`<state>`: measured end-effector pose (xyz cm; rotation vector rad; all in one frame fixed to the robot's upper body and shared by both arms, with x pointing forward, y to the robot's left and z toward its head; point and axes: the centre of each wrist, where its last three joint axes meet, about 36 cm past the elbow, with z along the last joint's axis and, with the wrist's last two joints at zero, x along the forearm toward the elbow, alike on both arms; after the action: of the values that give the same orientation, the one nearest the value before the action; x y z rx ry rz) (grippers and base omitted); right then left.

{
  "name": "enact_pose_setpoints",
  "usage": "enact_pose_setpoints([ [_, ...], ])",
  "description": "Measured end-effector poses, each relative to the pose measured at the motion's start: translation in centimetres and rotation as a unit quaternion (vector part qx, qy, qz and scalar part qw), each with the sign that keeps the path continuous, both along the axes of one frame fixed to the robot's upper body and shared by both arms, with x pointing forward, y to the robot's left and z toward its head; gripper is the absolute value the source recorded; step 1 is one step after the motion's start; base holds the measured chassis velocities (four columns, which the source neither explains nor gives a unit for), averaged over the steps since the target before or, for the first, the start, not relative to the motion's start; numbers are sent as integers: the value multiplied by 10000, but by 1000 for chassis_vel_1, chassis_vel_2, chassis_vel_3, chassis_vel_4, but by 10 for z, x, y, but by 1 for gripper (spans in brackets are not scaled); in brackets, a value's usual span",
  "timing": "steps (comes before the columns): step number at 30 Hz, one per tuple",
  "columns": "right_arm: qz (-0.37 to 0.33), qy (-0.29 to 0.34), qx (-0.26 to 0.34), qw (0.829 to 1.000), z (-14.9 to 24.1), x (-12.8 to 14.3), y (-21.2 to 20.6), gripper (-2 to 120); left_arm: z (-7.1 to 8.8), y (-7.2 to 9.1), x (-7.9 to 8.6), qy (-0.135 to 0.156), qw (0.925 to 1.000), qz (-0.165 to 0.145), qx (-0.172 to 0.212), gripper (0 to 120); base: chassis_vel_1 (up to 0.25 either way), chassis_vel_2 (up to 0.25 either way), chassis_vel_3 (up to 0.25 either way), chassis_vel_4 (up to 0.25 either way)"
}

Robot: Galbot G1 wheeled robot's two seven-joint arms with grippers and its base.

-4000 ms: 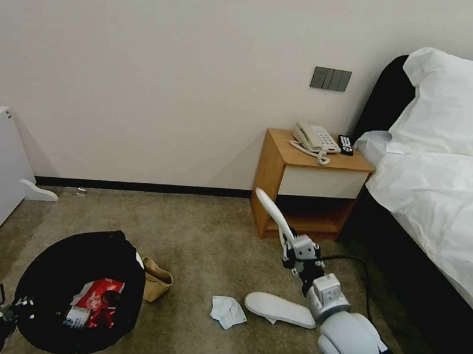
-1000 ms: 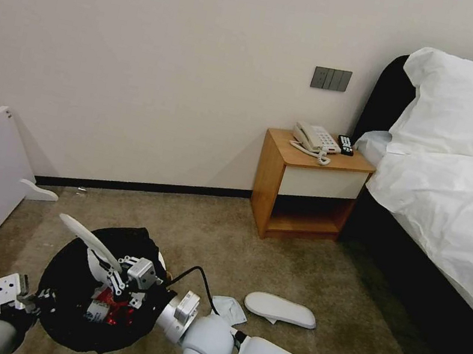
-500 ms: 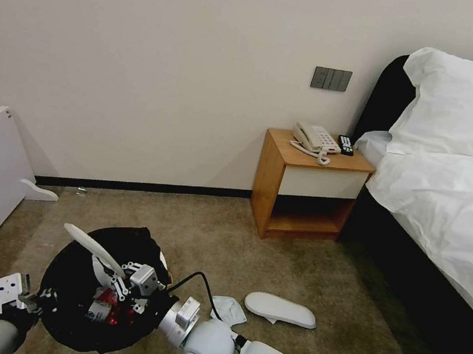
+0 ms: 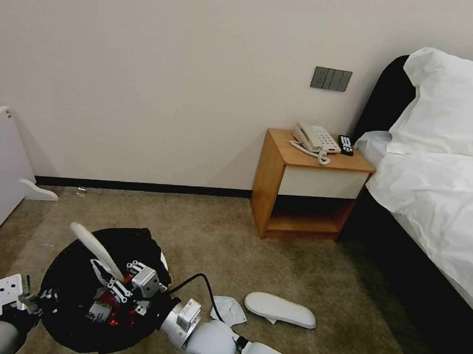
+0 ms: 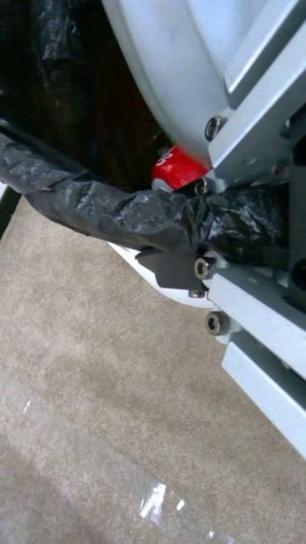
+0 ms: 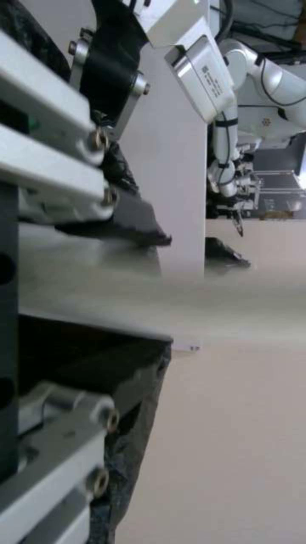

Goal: Pick up the trash bin, then pick up the garbage from the floor and place it into the trash bin.

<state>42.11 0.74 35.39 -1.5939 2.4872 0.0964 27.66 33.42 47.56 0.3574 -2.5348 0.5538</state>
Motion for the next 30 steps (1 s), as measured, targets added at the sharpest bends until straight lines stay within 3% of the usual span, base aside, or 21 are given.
enact_pose_setpoints([
  [9,-21,-10,8,10000,1,2,0,73,-2,1,1,15,10000,4,1,2,0,0,0,0],
  [11,-26,-16,12,10000,1,2,0,86,-2,1,2,23,10000,2,-8,2,0,0,0,0],
  [15,-41,-27,19,10000,2,3,-1,98,-4,1,2,36,10000,6,-14,2,0,0,0,0],
  [30,-100,-239,284,9993,27,13,0,99,-5,1,3,43,10000,17,-29,2,0,0,0,0],
])
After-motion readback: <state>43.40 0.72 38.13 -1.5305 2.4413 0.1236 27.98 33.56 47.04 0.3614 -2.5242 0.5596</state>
